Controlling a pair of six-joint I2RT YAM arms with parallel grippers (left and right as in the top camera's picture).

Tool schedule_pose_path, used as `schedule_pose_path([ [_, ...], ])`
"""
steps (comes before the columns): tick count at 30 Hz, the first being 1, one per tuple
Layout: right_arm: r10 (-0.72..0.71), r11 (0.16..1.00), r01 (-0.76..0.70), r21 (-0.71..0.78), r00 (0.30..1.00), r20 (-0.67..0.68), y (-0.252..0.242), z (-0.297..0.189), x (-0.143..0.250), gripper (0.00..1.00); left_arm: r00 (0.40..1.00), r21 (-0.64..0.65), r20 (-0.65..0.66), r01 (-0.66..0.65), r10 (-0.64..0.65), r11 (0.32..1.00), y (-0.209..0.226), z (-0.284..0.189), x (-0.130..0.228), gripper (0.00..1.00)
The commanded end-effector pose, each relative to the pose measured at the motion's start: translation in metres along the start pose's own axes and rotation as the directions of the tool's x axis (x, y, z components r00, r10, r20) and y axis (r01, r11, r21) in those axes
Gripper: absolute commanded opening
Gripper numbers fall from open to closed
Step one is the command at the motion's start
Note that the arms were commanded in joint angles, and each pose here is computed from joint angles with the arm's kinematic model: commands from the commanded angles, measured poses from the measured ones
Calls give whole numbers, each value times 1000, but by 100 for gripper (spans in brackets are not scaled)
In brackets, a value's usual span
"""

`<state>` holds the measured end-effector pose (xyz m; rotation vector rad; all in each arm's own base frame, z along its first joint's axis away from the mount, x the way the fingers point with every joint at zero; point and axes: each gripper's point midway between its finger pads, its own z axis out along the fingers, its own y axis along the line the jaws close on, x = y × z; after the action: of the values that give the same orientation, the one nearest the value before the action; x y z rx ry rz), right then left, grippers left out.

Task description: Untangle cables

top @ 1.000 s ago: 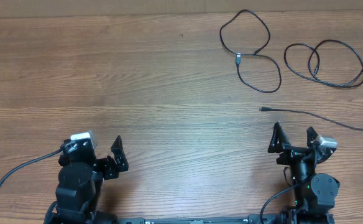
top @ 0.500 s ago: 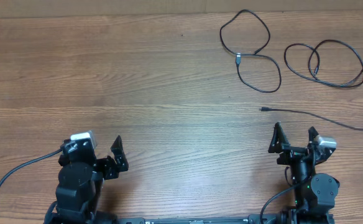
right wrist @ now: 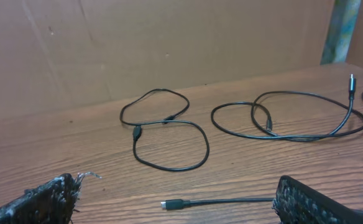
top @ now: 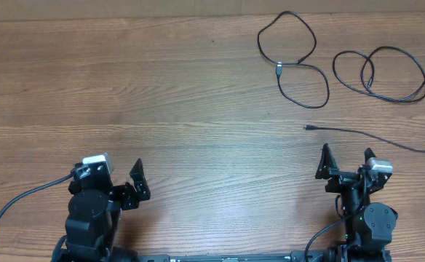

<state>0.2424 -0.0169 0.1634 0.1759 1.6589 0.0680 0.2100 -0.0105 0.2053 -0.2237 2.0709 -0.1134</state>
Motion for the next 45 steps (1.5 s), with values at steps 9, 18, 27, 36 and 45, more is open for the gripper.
schedule_pose_path([
  [9, -5, 1000, 5, 2, 997, 78, -1, 3, -8, 100, 1000, 6, -1, -20, 20, 1000, -1, 0, 1, 100],
  [18, -5, 1000, 5, 2, 997, 77, -2, 3, -7, 100, 1000, 6, -1, -20, 20, 1000, -1, 0, 1, 99],
  [27, -5, 1000, 5, 2, 997, 77, -2, 3, -7, 100, 1000, 6, -1, -19, 19, 1000, -1, 0, 1, 99],
  [36, -6, 1000, 5, 2, 997, 77, -1, 3, -8, 100, 1000, 6, -1, -19, 19, 1000, -1, 0, 1, 100],
  [45, -6, 1000, 5, 2, 997, 77, -2, 3, -7, 100, 1000, 6, -1, -19, 19, 1000, -1, 0, 1, 100],
])
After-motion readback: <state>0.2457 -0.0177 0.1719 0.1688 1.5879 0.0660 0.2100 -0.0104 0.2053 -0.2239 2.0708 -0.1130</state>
